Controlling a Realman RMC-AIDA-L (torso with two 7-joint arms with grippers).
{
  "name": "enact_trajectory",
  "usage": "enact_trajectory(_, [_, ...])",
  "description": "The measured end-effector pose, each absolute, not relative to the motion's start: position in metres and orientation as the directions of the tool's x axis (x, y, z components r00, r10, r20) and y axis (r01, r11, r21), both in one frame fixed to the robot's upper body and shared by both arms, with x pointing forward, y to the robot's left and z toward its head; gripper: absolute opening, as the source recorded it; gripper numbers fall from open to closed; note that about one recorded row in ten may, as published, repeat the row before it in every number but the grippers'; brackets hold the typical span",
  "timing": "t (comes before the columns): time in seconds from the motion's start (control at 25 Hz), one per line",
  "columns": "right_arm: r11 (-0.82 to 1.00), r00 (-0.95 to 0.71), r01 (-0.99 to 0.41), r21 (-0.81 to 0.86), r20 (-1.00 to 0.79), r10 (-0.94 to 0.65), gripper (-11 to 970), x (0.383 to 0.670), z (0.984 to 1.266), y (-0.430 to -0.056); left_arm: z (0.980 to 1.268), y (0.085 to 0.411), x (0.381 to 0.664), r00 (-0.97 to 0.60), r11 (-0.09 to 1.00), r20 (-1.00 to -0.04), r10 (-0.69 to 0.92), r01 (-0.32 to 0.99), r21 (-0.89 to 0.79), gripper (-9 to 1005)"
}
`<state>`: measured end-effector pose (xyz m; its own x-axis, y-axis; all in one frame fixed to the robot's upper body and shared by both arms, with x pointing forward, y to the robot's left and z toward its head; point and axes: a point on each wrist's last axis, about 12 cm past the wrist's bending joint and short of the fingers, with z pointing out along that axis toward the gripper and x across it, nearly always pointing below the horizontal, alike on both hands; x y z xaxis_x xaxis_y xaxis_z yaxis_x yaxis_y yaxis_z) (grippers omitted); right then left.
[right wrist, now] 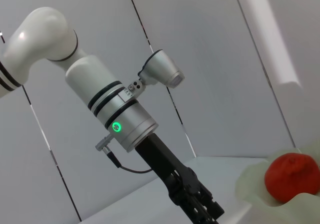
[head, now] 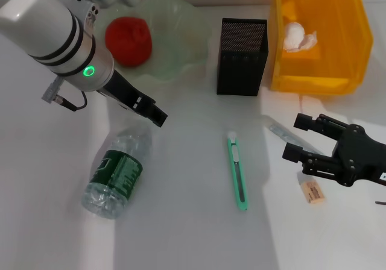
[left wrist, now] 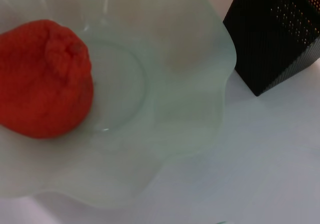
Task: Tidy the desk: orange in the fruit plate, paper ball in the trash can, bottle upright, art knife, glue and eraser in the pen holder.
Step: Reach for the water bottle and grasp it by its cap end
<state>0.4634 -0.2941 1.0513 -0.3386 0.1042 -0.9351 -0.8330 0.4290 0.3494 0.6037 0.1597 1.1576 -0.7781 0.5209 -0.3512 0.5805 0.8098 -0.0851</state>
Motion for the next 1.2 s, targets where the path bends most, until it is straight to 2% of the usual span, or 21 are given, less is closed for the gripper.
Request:
enact_trajectory(0.48, [0.427, -0.335, -0.836, 0.346, -0.937, 0.103, 841, 0.461, 1.048, -0.291, 1.136, 0.161, 0.609, -0.800, 0.831, -0.363, 0.478, 0.546, -0.108, 842])
enact_trajectory(1.04, [0.434, -0.351, -0.822, 0.368, -0.928, 0.120, 841, 0.460, 1.044, -0.289, 1.127, 0.160, 0.609, -0.799, 0.830, -0.359, 0.482, 0.548, -0.105, 840])
enact_trajectory(1.2, [0.435, -0.353, -0.821, 0.370, -0.928, 0.122, 841, 0.460, 1.044, -0.289, 1.125, 0.161, 0.609, -0.800, 0.831, -0.358, 0.481, 0.547, -0.105, 725])
